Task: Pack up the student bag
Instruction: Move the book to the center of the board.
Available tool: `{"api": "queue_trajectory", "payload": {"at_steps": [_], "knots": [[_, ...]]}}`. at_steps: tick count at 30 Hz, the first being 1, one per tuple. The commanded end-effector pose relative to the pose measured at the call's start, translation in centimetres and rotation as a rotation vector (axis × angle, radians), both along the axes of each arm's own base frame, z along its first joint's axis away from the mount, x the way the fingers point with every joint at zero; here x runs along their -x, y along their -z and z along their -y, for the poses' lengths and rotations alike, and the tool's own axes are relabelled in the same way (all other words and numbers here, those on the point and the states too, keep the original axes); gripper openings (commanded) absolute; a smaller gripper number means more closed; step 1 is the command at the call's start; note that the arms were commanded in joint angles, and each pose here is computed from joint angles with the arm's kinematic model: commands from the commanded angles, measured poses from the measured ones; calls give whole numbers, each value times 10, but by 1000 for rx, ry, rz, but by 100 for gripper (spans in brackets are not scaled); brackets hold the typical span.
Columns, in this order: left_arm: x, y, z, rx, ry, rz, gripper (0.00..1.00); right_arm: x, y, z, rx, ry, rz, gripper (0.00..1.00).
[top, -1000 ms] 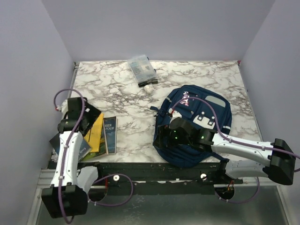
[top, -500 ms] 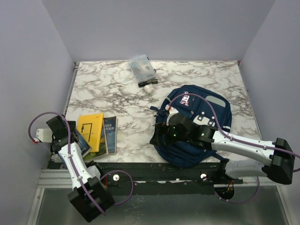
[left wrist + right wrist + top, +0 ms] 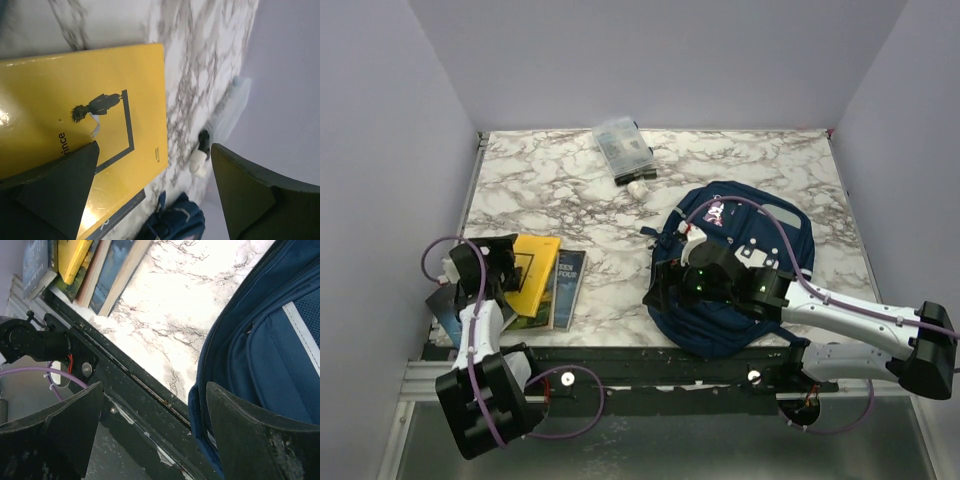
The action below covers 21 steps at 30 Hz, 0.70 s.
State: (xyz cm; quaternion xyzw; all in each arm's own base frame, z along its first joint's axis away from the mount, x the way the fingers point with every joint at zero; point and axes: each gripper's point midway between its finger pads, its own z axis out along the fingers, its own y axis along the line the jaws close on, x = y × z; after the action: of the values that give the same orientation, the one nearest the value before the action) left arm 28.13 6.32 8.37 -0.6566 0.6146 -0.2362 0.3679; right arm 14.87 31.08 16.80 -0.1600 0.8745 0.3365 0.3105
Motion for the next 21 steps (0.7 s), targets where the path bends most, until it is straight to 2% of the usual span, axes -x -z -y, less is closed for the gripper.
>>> {"api": "queue_trajectory", "payload": {"at_steps": [1, 3, 7, 10, 12, 15, 21], "knots": [[36, 66, 91, 368, 141, -205, 98, -5, -6, -3, -1, -2, 28, 87], [29, 56, 94, 280, 196, -182, 98, -7, -10, -4, -15, 2, 37, 87], [13, 11, 102, 16, 351, -130, 98, -7, -4, -7, -12, -5, 32, 87], [18, -15, 107, -132, 454, -168, 98, -8, 7, -12, 2, -16, 21, 87], [28, -27, 95, -249, 478, -199, 98, -8, 10, -18, 3, -32, 12, 87], [46, -39, 52, -429, 376, -275, 98, -6, 5, -26, -21, -57, 7, 87], [94, -40, -47, -511, -27, -385, 98, 1, -6, -30, -63, -108, 15, 88]]}}
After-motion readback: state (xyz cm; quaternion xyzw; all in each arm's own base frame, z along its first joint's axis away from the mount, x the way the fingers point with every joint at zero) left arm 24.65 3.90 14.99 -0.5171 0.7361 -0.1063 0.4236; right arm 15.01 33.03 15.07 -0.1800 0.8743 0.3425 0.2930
